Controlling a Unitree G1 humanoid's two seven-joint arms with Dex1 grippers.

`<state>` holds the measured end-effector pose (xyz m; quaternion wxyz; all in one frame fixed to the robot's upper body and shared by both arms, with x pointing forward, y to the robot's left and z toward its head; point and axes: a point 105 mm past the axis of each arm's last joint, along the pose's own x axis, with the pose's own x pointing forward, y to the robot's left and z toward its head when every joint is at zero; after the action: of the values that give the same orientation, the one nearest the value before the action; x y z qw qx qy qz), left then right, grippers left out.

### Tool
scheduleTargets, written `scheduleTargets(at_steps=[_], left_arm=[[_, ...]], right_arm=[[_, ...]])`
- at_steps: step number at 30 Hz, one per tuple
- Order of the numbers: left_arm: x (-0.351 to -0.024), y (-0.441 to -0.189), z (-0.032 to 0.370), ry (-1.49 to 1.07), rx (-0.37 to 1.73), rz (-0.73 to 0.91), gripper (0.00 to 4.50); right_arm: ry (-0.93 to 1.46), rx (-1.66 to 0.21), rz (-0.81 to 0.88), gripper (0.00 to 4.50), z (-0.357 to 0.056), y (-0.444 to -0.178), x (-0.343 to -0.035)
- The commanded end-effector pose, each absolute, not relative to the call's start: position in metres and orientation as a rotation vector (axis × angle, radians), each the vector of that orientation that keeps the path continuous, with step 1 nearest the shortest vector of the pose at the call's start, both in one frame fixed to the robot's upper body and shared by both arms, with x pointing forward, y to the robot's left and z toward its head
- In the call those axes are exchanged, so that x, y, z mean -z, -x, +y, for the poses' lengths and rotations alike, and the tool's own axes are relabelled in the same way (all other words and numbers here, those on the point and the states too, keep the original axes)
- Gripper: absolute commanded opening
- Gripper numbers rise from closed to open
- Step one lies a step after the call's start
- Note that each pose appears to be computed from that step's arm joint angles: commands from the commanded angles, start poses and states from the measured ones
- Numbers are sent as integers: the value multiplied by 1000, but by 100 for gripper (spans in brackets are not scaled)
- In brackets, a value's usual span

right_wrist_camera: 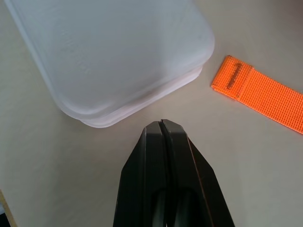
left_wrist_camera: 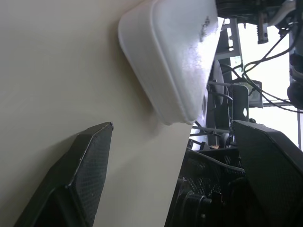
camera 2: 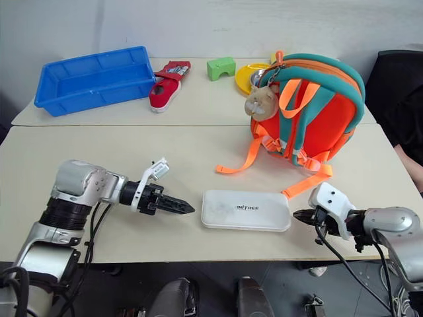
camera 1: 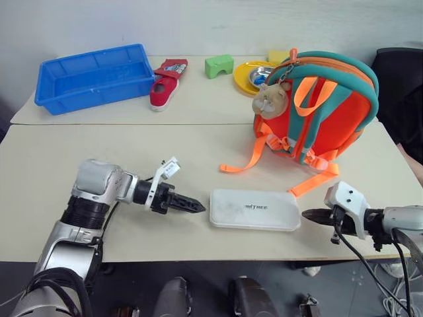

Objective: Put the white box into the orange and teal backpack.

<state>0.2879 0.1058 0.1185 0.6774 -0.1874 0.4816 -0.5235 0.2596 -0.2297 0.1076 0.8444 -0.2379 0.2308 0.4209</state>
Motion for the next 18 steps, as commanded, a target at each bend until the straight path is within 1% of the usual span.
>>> scheduleTargets(at_steps=[1, 4, 7, 12, 18], left_arm=[[-109, -287, 98, 377, 1147, 1114, 402], [-95, -294, 88, 362, 1093, 1128, 402], [-90, -297, 78, 353, 1094, 1121, 402], [-99, -305, 64, 413, 1125, 1072, 402], [-109, -308, 58, 466, 1161, 1037, 402]], right_arm=[[525, -897, 436, 0, -219, -266, -113], [512, -912, 413, 0, -208, -269, -113], [507, -919, 409, 0, -202, -269, -111], [501, -920, 406, 0, -199, -269, -110], [478, -906, 391, 0, -198, -271, -113]])
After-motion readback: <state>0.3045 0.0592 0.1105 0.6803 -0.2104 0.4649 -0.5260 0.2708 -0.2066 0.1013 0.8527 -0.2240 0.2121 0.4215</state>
